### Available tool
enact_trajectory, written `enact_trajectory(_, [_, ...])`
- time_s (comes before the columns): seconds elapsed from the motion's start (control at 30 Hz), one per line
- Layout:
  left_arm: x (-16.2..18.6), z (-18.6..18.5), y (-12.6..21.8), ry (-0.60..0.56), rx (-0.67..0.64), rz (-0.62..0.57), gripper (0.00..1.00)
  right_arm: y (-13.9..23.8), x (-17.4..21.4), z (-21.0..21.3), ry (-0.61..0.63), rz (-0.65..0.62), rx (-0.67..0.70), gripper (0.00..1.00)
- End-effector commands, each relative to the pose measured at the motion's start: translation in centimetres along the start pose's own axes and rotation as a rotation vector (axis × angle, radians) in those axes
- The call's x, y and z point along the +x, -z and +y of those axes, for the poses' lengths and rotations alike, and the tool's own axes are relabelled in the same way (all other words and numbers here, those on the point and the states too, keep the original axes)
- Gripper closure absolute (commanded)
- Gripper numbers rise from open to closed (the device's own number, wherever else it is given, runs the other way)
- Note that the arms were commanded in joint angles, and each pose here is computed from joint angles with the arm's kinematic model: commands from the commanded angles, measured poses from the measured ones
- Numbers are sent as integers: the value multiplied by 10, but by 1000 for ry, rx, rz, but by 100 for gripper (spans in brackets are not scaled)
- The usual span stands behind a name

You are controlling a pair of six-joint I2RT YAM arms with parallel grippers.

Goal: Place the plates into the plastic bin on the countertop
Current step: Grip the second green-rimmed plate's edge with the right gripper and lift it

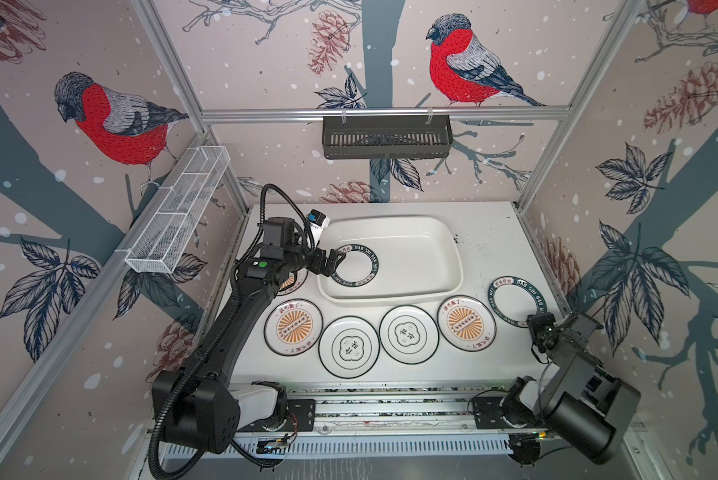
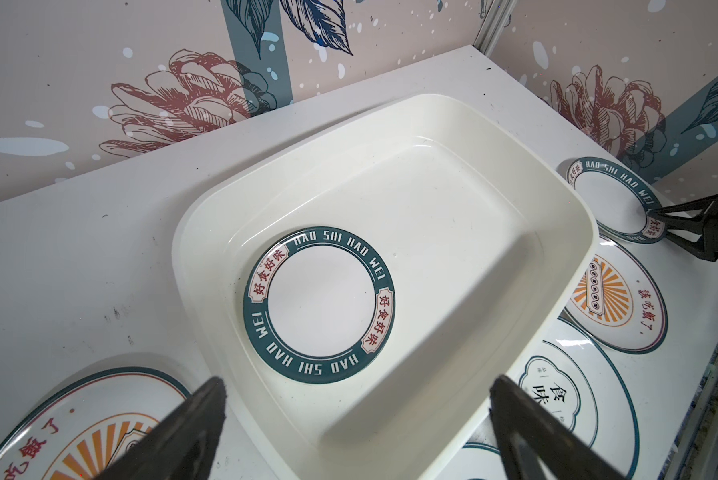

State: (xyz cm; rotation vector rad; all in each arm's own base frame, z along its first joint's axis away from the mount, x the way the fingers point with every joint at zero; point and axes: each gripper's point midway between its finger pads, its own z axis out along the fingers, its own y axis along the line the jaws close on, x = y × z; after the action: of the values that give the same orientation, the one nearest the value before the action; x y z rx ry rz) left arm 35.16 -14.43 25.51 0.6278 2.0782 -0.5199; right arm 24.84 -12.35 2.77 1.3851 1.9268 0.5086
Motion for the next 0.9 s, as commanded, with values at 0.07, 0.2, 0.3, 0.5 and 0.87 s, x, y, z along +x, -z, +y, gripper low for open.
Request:
enact_trajectory(0.07, [-4, 2, 0, -21, -13, -20, 2, -7, 6, 5, -7, 37, -53, 67])
enact_trajectory(0.2, [-4, 3, 0, -21, -15, -22, 2, -13, 10, 7, -16, 72, -75, 68])
enact_trajectory(0.3, [-5, 3, -1, -18, -16, -24, 2, -17, 12, 9, -22, 90, -91, 69])
enact_trajectory(0.5, [-3, 4, -5, -10, -13, -17, 2, -25, 11, 18, -22, 116, -124, 74])
enact_trajectory(0.87, [-2, 7, -6, -7, -22, -10, 2, -40, 19, 25, -37, 156, -155, 80])
